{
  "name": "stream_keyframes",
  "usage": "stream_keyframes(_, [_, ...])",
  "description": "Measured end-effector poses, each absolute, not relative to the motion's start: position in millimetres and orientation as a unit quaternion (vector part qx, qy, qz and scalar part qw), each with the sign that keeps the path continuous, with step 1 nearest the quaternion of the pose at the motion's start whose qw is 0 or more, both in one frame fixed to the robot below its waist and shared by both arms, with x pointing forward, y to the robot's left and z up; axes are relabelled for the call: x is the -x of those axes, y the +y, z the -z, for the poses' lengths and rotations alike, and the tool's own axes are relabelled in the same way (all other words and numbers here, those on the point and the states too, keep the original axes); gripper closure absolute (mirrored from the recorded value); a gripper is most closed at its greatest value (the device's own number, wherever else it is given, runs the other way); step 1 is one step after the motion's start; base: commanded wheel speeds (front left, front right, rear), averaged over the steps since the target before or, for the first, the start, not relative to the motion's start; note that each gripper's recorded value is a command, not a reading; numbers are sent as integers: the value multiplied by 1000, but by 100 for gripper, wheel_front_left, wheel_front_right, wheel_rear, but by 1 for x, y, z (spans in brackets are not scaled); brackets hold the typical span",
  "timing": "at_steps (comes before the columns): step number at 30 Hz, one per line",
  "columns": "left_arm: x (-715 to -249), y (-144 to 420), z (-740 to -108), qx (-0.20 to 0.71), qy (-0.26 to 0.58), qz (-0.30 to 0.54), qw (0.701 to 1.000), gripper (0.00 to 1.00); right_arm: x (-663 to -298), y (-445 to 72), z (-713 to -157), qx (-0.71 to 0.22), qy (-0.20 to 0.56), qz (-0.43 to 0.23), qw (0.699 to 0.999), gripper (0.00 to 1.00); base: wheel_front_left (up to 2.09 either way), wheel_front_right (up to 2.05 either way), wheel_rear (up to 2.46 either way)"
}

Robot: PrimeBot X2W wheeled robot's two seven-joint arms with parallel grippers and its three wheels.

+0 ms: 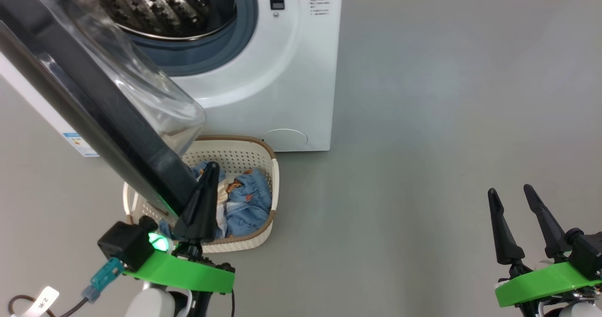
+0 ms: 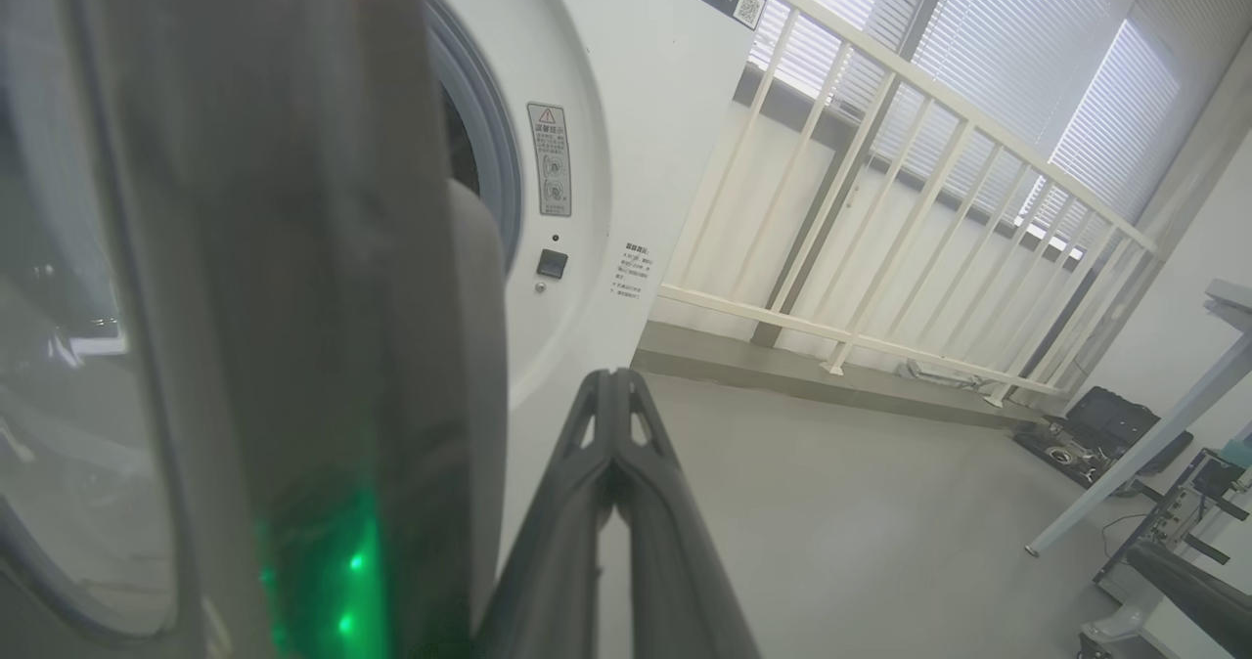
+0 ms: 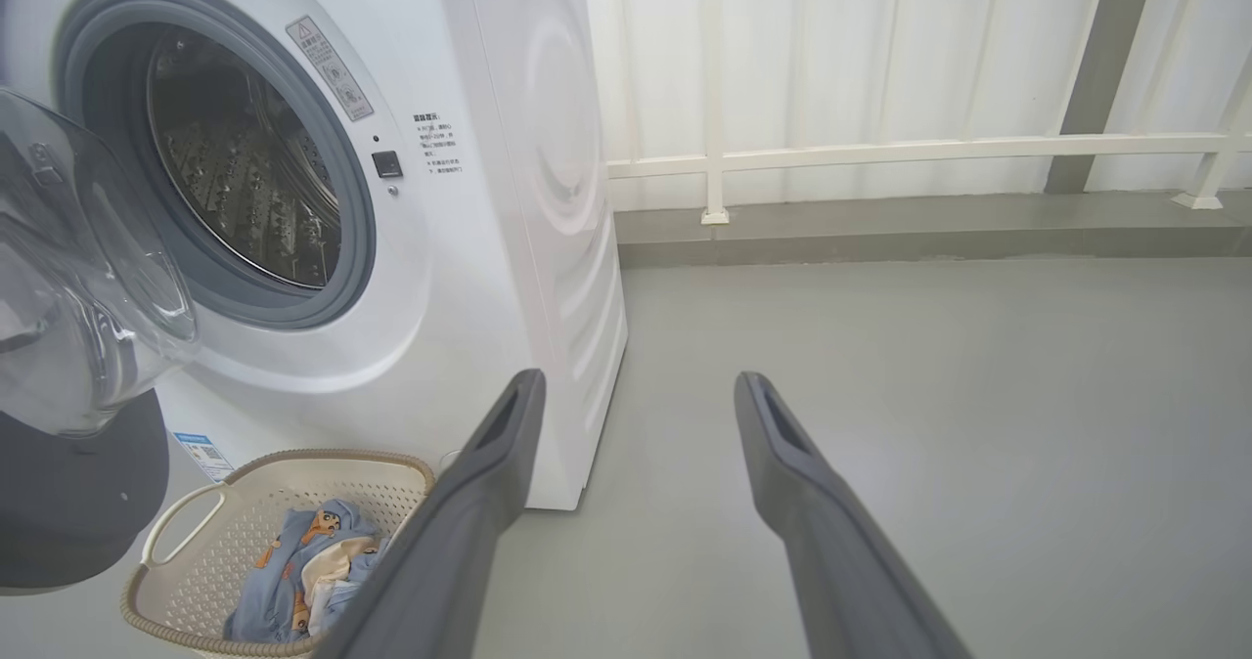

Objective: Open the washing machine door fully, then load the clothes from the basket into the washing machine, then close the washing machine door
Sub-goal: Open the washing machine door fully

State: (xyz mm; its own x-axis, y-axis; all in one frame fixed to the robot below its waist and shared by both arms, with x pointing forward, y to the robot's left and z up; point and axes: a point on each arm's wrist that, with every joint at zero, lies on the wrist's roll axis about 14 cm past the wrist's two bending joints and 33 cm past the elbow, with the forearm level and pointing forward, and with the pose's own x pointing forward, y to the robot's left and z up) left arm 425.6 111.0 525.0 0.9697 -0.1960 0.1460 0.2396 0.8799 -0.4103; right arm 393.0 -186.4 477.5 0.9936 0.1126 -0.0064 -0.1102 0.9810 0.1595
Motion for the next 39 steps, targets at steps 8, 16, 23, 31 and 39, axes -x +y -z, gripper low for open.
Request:
stream_keyframes(8, [-417,122,-524,219,-51,96,970,100,-399,-176,-480,-79,4,-73,994,0,0,0,0])
stream_keyframes(16, [-405,141,-520,216,-51,69,973,100,-405,-163,-484,-78,0,-95,992,0,0,0,0])
stream_keyframes(23, [-394,159,-516,210,-50,41,976,100,-412,-148,-485,-77,-1,-117,990,0,0,0,0])
stream_keyframes(31, [-378,183,-513,203,-53,7,978,100,-419,-129,-486,-77,-2,-144,986,0,0,0,0])
stream_keyframes(39, [-360,214,-509,187,-54,-46,980,100,-424,-111,-488,-78,-5,-171,982,0,0,0,0])
